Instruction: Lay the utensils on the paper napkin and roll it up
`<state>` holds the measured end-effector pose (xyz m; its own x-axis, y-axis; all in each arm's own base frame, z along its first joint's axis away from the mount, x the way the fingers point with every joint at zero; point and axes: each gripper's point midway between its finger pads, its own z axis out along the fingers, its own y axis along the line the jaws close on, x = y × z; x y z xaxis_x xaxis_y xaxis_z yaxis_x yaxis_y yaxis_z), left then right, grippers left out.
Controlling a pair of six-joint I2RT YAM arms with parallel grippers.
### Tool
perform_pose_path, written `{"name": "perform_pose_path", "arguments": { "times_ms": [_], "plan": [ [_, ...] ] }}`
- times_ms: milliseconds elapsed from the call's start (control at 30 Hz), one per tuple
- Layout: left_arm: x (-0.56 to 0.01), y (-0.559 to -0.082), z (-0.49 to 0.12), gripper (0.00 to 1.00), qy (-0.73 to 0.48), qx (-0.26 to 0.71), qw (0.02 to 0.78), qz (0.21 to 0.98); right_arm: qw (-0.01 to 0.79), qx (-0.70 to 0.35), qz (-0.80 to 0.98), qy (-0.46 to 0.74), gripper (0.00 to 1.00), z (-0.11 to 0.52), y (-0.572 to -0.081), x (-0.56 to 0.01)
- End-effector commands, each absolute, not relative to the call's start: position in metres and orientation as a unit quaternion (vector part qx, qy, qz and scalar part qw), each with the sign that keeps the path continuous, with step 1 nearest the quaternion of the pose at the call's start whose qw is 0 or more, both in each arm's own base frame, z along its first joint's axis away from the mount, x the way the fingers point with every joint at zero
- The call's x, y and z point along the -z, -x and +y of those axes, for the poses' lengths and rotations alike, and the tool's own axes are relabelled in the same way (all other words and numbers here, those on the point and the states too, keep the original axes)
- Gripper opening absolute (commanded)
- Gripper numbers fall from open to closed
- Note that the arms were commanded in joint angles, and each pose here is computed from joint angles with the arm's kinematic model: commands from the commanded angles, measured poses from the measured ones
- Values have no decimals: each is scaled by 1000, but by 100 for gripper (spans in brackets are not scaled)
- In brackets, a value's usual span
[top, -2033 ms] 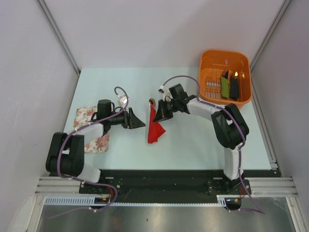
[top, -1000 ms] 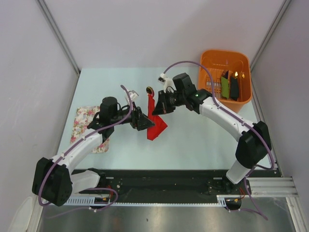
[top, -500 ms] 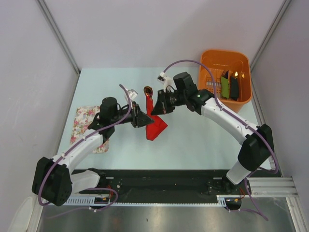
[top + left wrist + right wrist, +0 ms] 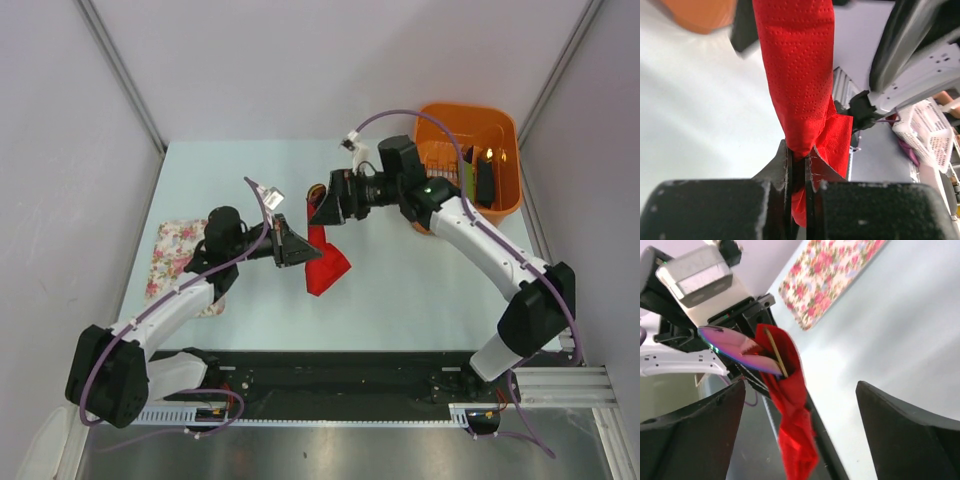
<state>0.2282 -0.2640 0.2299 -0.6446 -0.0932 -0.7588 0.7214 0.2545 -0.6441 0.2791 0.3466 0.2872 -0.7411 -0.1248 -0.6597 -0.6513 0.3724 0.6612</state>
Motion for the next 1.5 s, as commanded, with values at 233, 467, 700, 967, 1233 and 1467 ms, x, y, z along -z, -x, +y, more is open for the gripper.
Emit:
{"name": "perform_pose_path", "arguments": {
  "times_ms": [233,467,700,967,1233,1467],
  "plan": [
    [-296,-221,-265,0,-235,613,411,633,316,-537,709,331,100,331,-228,-324],
    [-314,-223,-264,0,-217,620,427,621,313,-518,712,357,97,346,-216,-298],
    [-327,-224,-262,0,-184,639,434,608,327,-492,723,357,77,354,-220,-284],
    [-338,-221,-259,0,-168,657,434,593,337,-478,727,359,39,352,-224,-281],
    [-335,-217,-255,15,-180,653,440,590,345,-471,728,359,0,350,-229,-284],
    [-355,-239,-234,60,-176,624,490,582,358,-478,709,375,0,350,-223,-296]
  ]
}}
